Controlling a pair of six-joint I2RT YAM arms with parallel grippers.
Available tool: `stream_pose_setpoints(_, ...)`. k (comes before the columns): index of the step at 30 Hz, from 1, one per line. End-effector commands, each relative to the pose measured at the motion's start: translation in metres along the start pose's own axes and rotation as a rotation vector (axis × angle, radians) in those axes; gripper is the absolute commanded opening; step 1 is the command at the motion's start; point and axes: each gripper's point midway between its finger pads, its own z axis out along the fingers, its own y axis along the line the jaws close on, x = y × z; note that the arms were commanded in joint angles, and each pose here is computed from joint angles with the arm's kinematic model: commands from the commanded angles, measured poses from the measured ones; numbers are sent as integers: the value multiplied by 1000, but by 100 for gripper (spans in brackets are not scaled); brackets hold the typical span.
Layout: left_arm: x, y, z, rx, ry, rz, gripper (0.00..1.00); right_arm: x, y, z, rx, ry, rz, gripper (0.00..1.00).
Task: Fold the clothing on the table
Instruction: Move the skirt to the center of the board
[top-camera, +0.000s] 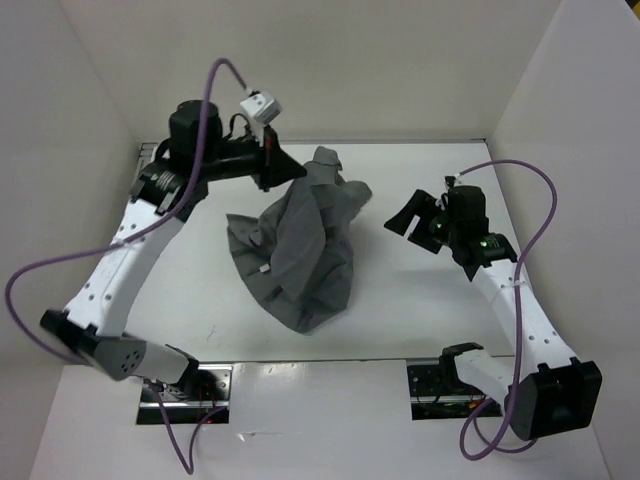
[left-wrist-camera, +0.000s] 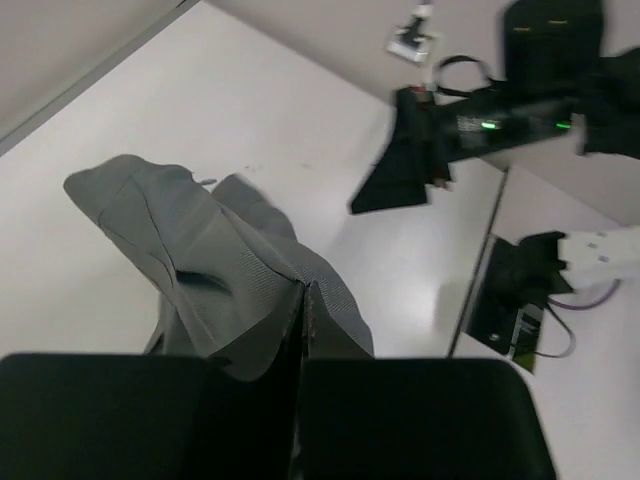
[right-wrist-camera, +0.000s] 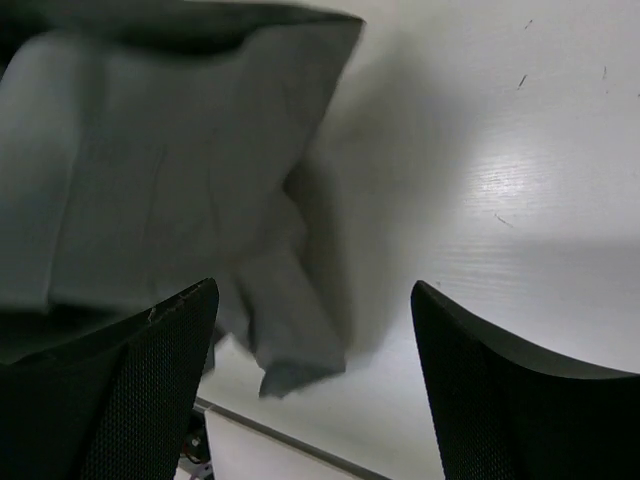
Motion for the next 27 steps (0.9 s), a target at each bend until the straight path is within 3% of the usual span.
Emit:
stream_pose_setpoints(1, 23, -13, -19, 93, 8, -116, 0, -28, 21, 1, -83, -70, -66, 82)
stream_pose_setpoints(6, 34, 17, -37, -23, 8, -184, 0, -26, 24, 5, -114, -42, -62, 82)
stream_pose_setpoints(9, 57, 60, -44, -223, 63, -285, 0, -24, 24, 8, -115, -28, -59, 82)
stream_pose_setpoints(12, 111, 135, -59, -583, 134, -465, 0, -22, 21, 9, -110, -21, -56, 82)
stream_pose_setpoints(13, 153, 169, -70, -752, 215, -566, 0, -22, 21, 9, -110, -21, -56, 82)
stream_pose_setpoints(17, 243, 206, -87, -956, 460, -701, 1, -19, 20, 9, -111, -8, -63, 82)
stream_pose_setpoints(18, 267, 215, -88, -1007, 523, -723, 9, -19, 20, 9, -111, -8, -63, 82)
stream_pose_setpoints(19, 283, 213, -91, -1020, 569, -739, 46, -17, 19, 9, -105, 0, -68, 82)
stream_pose_setpoints(21, 282, 206, -86, -1010, 578, -716, 51, -14, 19, 8, -108, 12, -66, 82)
stream_pose_setpoints(23, 254, 198, -83, -962, 495, -667, 69, -13, 19, 8, -115, 17, -75, 82)
stream_pose_setpoints(27, 198, 180, -51, -699, 326, -576, 80, -2, 12, 21, -88, 84, -67, 82)
